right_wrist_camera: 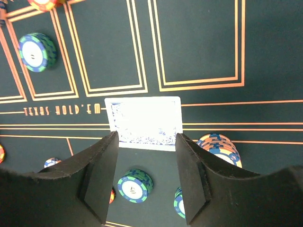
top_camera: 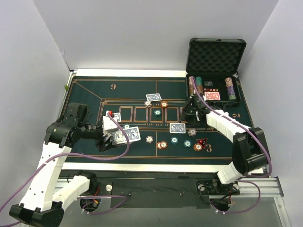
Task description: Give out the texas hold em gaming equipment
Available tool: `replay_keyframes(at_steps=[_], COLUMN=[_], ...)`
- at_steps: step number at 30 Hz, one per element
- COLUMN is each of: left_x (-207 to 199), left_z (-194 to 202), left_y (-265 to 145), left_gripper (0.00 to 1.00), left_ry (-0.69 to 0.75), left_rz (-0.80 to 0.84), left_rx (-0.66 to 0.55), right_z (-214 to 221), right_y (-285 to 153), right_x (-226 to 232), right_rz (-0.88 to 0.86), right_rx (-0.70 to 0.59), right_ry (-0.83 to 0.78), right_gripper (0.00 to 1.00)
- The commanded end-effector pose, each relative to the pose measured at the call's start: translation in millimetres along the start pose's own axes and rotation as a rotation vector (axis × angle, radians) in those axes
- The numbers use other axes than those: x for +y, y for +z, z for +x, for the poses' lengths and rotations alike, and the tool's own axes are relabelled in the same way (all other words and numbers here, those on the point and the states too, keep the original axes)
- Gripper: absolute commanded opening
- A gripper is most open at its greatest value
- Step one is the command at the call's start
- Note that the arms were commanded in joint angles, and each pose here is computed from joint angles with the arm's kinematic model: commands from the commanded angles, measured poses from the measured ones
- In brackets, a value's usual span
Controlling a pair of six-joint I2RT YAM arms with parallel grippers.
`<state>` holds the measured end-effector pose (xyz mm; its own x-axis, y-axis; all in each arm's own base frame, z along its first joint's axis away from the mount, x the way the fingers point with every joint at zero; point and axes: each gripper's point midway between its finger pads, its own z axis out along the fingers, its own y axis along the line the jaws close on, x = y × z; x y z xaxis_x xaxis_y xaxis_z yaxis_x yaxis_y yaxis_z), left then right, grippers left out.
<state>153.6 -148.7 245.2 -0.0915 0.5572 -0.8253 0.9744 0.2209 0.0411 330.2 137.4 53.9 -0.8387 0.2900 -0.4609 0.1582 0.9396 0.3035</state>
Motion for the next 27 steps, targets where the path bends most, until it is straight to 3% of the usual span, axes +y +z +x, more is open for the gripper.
replay_keyframes(at_steps=[1,4,7,9,12,14,20,27], left_x=[3.0,3.0,2.9,2.9,3.4,3.8,3.5,3.5], left_z=[-21.9,-21.5,-20.1,-20.0,-21.2,-21.2,-19.9,-20.9], left_y=[-6.8,-6.9,-5.9,-5.6,-5.5,-4.9,-3.9,-3.4], left_gripper=[0.35,0.35,0.35,0.35,0.35,0.35,0.35,0.35], left_ry=[0.057,0.057,0.054,0.054,0.056,0.054,0.050,0.047], left_rz=[-0.012,-0.013,-0.010,-0.009,-0.010,-0.008,-0.004,-0.006], left_rx=[-0.064,-0.062,-0.059,-0.060,-0.065,-0.066,-0.065,-0.073], right_z=[-31.9,-40.0,-46.8,-42.2,-29.9,-15.7,29.1,68.8], right_y=[-38.0,-60.6,-99.0,-123.0,-157.5,-178.5,-226.9,-229.4], right_x=[14.0,26.8,61.7,91.0,134.6,162.4,224.9,262.5], right_rz=[-0.011,-0.050,-0.195,-0.320,-0.506,-0.632,-0.920,-0.986], right_rx=[-0.113,-0.155,-0.204,-0.201,-0.189,-0.166,-0.064,0.032], right_ry=[-0.023,-0.024,-0.010,0.004,0.031,0.036,0.035,-0.020], right_gripper=[0.47,0.49,0.55,0.64,0.88,0.93,0.96,0.96])
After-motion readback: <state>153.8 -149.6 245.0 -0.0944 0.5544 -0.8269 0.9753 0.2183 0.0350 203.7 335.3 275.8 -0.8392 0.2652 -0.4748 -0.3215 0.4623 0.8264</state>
